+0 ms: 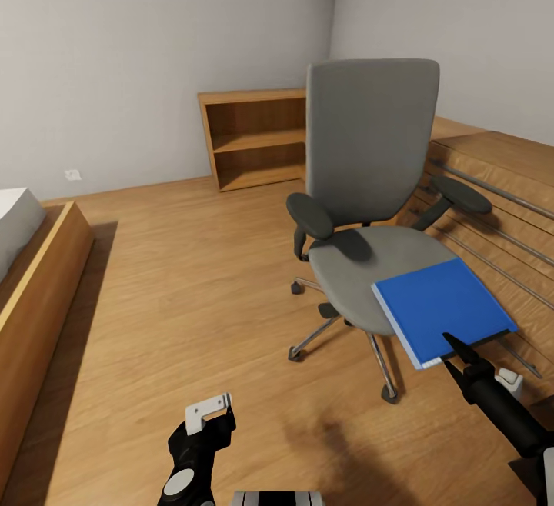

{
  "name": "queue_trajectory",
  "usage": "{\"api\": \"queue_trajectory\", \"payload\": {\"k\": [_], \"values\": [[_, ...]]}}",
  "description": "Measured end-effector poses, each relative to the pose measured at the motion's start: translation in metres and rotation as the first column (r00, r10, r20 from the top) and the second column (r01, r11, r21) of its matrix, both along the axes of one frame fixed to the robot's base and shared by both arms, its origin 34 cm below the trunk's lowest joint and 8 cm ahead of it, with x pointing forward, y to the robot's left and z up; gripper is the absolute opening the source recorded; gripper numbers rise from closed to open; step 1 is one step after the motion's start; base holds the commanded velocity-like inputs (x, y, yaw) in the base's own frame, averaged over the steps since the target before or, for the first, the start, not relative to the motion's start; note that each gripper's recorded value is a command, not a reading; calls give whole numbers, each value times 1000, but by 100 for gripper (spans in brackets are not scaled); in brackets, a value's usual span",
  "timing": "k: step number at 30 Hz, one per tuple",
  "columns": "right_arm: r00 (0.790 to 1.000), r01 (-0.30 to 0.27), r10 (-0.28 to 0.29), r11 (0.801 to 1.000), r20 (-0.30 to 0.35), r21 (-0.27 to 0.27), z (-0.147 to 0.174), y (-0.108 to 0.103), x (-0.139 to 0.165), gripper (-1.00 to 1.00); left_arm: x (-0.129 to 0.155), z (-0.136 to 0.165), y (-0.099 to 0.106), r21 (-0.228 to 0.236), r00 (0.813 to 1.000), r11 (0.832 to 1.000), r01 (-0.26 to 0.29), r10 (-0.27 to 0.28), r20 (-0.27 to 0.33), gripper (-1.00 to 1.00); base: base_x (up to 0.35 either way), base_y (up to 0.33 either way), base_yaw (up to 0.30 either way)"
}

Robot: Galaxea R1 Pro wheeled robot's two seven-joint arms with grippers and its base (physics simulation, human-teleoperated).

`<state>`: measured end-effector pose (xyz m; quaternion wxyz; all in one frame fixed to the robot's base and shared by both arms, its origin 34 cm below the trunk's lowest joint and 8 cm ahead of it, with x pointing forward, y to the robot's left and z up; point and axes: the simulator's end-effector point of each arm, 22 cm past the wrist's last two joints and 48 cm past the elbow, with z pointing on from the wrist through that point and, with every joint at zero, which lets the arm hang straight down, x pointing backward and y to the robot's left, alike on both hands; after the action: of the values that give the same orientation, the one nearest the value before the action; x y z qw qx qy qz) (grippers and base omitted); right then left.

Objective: In the bedroom, organize the workspace by keeping the computer under the desk, ensuring the monitor is on the desk, placing the keyboard on the desk next to the monitor, placing the mouse on the desk next to the keyboard, moving the folder from the swivel chair onto the desk next to the mouse, stacking the notebook on top of the folder with the pen on top of the notebook, and positioning the swivel chair next to the desk.

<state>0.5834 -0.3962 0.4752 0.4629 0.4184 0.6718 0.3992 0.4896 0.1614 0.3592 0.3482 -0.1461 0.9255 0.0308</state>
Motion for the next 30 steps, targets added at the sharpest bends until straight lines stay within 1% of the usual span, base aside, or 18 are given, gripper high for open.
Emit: {"api": "queue_trajectory", "payload": {"k": [30], "values": [[1000,0,0,1000,0,-3,1,0,0,100,-2,-2,0,3,1000,1000,1,-1,-6,100,11,0,0]]}}
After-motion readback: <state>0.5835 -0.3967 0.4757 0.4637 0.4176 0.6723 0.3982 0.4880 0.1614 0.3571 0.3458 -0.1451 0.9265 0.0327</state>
